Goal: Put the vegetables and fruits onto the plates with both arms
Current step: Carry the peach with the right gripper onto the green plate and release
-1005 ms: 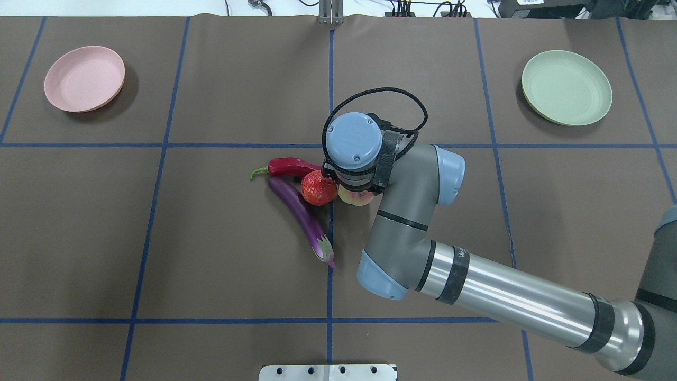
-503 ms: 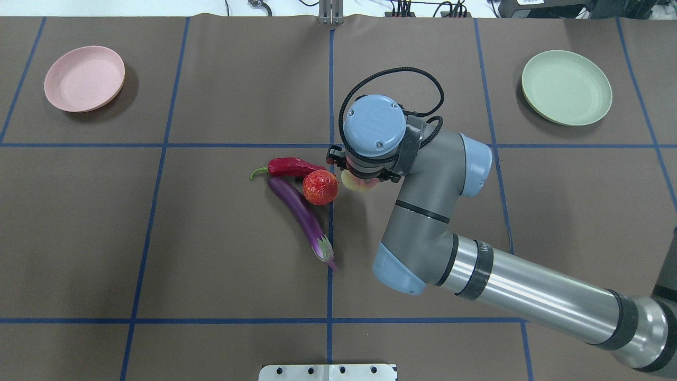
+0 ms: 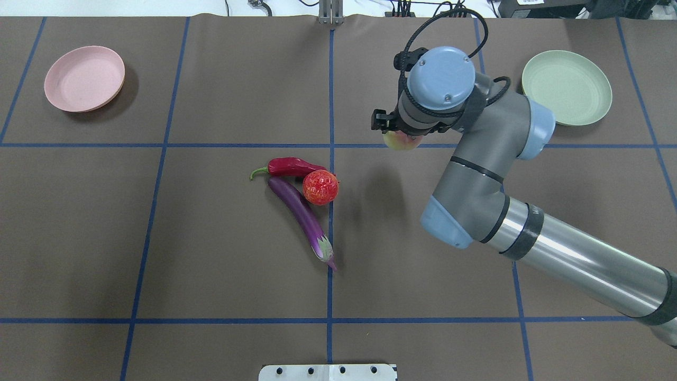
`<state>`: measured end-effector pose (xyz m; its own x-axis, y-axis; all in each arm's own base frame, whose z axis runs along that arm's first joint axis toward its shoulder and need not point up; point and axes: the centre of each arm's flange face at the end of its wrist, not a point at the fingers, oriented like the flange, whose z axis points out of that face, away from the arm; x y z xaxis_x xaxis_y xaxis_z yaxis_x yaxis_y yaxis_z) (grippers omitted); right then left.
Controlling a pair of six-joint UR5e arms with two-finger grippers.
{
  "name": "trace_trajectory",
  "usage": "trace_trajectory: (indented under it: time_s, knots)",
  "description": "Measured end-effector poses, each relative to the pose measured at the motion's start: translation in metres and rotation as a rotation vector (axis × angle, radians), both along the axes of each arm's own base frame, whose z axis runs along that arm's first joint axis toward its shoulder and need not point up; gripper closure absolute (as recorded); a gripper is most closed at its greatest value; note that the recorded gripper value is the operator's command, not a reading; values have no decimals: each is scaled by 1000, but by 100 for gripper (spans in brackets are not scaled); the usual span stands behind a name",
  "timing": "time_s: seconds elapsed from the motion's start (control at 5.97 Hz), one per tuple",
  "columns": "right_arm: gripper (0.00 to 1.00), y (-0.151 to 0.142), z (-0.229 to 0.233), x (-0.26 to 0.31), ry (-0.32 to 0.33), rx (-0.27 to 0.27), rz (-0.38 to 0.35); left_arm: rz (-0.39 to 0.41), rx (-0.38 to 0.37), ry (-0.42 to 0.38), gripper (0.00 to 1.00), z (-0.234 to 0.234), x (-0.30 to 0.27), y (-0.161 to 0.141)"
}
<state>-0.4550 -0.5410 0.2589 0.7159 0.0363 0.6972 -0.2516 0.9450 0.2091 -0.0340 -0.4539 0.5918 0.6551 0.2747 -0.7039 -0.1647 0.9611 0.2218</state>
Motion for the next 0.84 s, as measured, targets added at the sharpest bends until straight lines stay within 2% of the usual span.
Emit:
trace_trajectory:
  time_s: [0.17, 0.5, 0.84]
  knots:
    - [100, -19, 29, 36, 10, 49, -53, 1, -1, -1, 0, 1, 0, 0]
    - [100, -59, 93, 117, 120, 164, -221, 2, -3, -1, 0, 2, 1, 0]
    - [100, -102, 161, 201, 189, 212, -361, 3, -4, 0, 0, 2, 1, 0]
